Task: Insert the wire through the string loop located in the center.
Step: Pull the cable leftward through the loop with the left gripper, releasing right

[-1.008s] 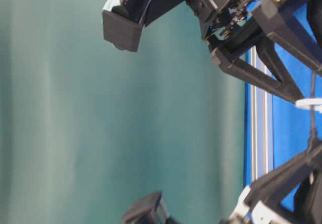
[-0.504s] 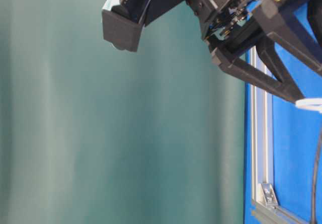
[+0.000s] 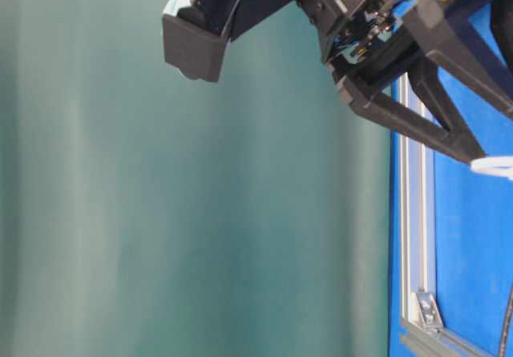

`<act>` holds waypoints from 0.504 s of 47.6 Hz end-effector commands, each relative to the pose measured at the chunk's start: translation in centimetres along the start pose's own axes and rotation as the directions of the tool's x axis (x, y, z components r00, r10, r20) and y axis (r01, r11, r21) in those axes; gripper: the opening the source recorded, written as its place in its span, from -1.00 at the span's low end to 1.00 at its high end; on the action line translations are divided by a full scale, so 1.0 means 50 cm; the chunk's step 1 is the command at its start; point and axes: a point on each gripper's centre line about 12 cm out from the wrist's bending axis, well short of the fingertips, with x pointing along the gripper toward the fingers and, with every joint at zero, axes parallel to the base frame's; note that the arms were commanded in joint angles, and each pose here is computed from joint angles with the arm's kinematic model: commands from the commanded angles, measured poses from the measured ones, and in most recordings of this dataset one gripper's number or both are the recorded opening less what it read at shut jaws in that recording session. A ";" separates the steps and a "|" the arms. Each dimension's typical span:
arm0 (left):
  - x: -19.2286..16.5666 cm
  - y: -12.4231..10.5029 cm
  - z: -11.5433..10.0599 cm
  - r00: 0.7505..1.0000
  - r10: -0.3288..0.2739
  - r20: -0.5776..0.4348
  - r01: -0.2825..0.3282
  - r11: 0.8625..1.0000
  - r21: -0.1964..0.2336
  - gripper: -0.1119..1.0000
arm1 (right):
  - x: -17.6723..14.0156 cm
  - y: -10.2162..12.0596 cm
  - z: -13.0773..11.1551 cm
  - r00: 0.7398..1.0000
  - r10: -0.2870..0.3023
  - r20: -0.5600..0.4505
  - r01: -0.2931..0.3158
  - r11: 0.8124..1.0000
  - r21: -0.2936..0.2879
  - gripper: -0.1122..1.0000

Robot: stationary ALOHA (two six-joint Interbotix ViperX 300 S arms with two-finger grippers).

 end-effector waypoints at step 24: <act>0.003 0.005 0.008 1.000 0.011 -0.006 -0.012 1.000 -0.017 -0.49 | -0.011 0.004 0.036 0.998 0.005 0.055 -0.005 1.000 0.001 0.95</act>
